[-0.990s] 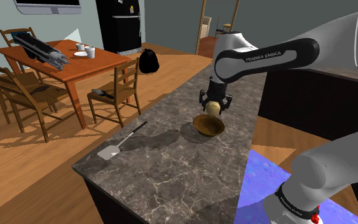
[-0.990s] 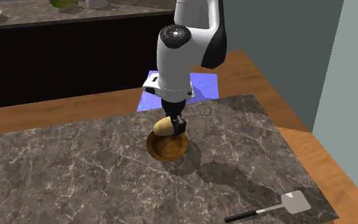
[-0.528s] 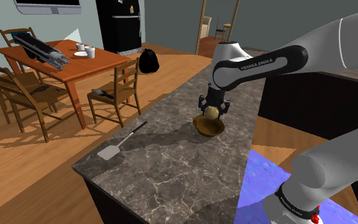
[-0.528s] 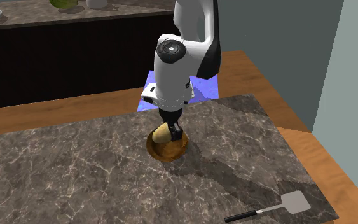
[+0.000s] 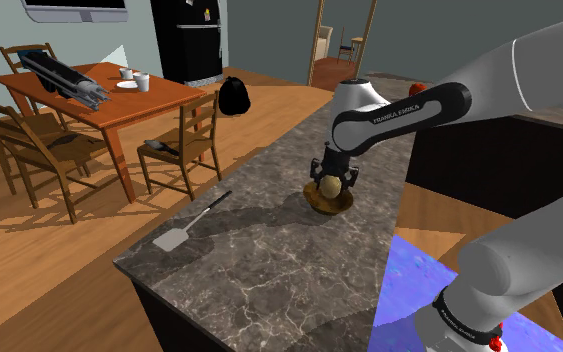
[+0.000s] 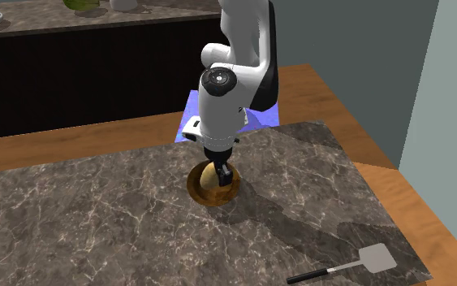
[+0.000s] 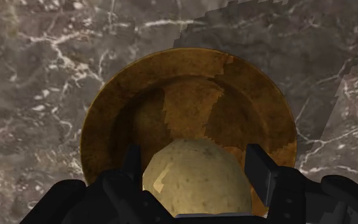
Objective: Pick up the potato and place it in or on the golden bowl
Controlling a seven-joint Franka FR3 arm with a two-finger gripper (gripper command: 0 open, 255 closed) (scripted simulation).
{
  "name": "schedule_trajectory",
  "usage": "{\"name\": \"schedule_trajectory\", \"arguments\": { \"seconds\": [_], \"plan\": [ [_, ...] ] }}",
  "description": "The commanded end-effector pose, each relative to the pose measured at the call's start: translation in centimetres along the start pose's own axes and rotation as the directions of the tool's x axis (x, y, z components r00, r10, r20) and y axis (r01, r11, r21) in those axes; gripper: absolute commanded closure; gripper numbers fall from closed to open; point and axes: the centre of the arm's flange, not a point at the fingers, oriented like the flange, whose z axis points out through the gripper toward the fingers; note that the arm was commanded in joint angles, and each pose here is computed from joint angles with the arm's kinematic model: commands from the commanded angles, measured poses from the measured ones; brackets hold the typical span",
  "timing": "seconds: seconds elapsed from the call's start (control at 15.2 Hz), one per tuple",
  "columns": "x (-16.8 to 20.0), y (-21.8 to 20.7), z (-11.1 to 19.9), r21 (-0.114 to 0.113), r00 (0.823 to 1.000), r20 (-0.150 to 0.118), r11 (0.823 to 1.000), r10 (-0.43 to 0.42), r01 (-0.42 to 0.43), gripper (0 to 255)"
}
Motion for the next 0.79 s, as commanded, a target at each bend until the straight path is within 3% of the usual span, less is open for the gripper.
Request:
{"name": "schedule_trajectory", "arguments": {
  "seconds": [0.0,0.26,0.33,0.66,0.73],
  "plan": [
    [0.0,0.0,0.1,0.0,1.0,0.0,1.0,0.0,0.0,255],
    [0.0,0.0,0.1,0.0,1.0,0.0,1.0,0.0,0.0,255],
    [0.0,0.0,0.1,0.0,1.0,0.0,1.0,0.0,0.0,0],
    [0.0,0.0,0.1,0.0,1.0,0.0,1.0,0.0,0.0,0],
    [0.0,0.0,-1.3,0.0,1.0,0.0,1.0,0.0,0.0,0]
  ]
}}
